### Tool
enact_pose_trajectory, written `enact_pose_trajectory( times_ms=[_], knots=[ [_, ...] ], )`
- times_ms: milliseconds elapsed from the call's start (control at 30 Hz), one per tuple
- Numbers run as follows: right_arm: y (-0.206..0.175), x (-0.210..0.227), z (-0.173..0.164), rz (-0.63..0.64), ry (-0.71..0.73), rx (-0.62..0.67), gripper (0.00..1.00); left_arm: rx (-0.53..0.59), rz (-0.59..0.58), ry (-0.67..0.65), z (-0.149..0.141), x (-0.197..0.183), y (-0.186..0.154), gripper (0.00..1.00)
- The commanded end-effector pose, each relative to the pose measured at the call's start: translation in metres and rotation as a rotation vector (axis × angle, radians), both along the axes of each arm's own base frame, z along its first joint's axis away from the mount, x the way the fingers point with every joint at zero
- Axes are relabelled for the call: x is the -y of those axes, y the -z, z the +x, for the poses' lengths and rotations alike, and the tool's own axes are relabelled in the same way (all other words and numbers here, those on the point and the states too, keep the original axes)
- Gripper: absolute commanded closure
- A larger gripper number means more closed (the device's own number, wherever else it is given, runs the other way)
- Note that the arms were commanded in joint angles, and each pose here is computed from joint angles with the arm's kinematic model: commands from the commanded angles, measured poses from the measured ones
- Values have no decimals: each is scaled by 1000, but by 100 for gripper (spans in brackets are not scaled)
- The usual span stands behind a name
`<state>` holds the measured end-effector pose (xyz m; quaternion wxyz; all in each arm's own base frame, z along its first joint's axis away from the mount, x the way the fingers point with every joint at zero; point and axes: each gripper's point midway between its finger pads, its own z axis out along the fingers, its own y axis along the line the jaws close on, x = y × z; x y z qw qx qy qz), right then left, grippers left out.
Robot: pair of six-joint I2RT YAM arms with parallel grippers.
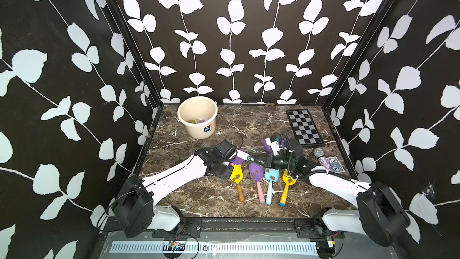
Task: Brush the soil off the hand trowel and place it into the bucket
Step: Brush off the soil from the hand trowel.
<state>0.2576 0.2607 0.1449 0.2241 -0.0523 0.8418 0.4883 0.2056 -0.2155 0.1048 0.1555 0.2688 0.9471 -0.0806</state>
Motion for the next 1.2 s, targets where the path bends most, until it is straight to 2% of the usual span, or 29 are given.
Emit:
enact_pose_trajectory(
  times_ms=[0,167,333,533,600,733,967,1167],
  knots=[
    [-9,20,11,-45,90,67,100,39,-38,-13,3,1,-11,100],
    [-36,29,11,-73,102,146,100,55,-44,-12,5,1,-15,100],
    [-69,9,-4,62,0,189,100,66,-58,-14,8,4,-19,100],
    [-60,-24,-22,109,-140,146,100,94,-92,-21,12,8,-29,100],
    [-49,-23,-18,92,-114,123,100,100,-91,-24,12,7,-32,100],
    [-18,-10,-9,-45,-43,83,100,104,-92,-26,11,5,-34,100],
    [-13,12,6,-85,76,82,100,101,-80,-25,7,0,-32,100],
    [-24,30,10,-109,138,126,100,79,-54,13,4,0,-24,100]
  ],
)
